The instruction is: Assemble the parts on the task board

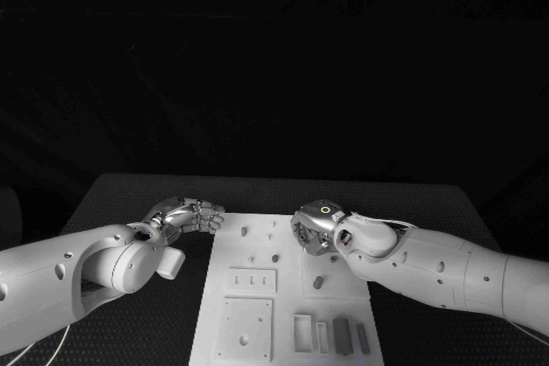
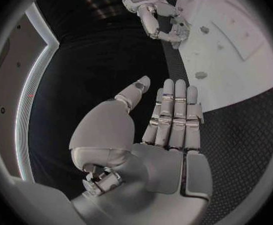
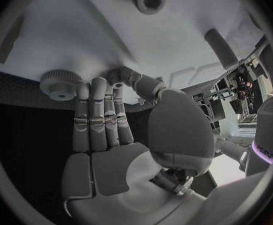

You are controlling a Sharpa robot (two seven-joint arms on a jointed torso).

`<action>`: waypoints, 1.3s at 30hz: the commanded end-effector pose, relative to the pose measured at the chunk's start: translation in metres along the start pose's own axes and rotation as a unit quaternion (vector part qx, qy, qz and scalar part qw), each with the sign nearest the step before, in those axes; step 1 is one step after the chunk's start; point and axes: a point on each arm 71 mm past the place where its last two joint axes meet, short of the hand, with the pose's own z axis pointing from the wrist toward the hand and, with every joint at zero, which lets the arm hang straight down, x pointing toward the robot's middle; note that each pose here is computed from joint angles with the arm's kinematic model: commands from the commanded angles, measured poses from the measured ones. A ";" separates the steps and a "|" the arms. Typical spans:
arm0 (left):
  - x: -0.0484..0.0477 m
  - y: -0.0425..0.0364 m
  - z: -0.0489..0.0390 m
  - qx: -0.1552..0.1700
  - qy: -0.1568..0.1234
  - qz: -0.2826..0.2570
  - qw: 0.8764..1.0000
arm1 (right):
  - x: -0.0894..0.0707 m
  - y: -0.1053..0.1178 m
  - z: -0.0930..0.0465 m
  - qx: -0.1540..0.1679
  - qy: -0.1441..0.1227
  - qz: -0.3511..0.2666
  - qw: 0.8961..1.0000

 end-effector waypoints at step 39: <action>0.0051 -0.0020 0.0026 0.005 0.011 0.001 1.000 | -0.031 0.046 0.039 -0.012 -0.093 -0.065 0.993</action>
